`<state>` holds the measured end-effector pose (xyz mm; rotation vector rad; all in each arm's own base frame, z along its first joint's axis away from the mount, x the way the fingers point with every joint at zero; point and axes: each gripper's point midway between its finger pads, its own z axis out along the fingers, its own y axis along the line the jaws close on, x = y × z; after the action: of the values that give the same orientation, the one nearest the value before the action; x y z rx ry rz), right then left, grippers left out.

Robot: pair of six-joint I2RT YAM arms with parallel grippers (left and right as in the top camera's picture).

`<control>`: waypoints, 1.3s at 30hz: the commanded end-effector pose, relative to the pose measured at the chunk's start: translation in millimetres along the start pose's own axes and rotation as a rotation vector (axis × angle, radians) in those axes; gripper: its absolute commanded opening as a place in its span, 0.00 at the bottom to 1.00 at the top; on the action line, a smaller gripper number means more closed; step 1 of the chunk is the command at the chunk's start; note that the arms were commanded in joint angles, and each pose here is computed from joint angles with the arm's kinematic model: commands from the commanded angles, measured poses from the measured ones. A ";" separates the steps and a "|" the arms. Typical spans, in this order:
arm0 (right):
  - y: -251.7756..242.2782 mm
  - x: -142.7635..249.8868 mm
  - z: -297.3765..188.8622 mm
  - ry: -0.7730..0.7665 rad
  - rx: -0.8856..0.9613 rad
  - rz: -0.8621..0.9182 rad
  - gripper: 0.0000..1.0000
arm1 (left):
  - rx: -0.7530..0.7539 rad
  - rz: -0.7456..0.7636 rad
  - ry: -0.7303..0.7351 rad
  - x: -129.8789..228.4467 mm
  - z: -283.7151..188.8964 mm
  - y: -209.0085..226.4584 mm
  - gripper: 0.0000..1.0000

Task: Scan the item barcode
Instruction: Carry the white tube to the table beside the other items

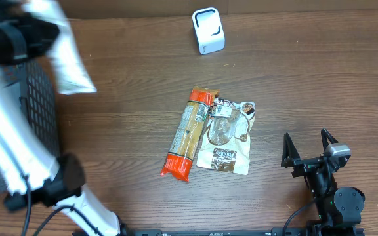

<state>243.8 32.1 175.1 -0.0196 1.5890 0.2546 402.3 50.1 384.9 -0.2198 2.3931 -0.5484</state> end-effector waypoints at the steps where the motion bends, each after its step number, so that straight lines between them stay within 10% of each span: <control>1: 1.8 2.6 0.2 0.000 -0.010 0.003 1.00 | -0.182 -0.006 0.286 55.9 74.9 3.8 0.04; 8: 1.9 2.5 0.2 0.000 -0.011 0.003 1.00 | -0.225 0.033 0.571 154.9 183.9 -19.9 0.04; 20: 1.9 2.5 0.2 0.000 -0.011 0.003 1.00 | -0.320 0.164 0.585 245.2 274.5 -6.6 0.16; 22: 1.8 2.5 0.2 0.000 -0.010 0.003 1.00 | -0.322 0.161 0.576 244.4 276.3 -6.0 0.37; 25: 1.8 2.6 0.2 0.000 -0.011 0.003 1.00 | -0.312 0.163 0.558 240.9 279.5 -7.9 1.00; 32: 1.9 2.5 0.2 0.000 -0.011 0.003 1.00 | -0.314 0.149 0.527 217.2 267.3 -12.5 1.00; 39: 1.9 2.5 0.2 0.000 -0.011 0.003 1.00 | -0.285 0.041 0.167 61.6 145.5 -31.8 0.99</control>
<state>243.8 32.0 175.4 -0.0197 1.5878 0.2540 425.6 -89.3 142.1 -0.1178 2.9412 -0.1867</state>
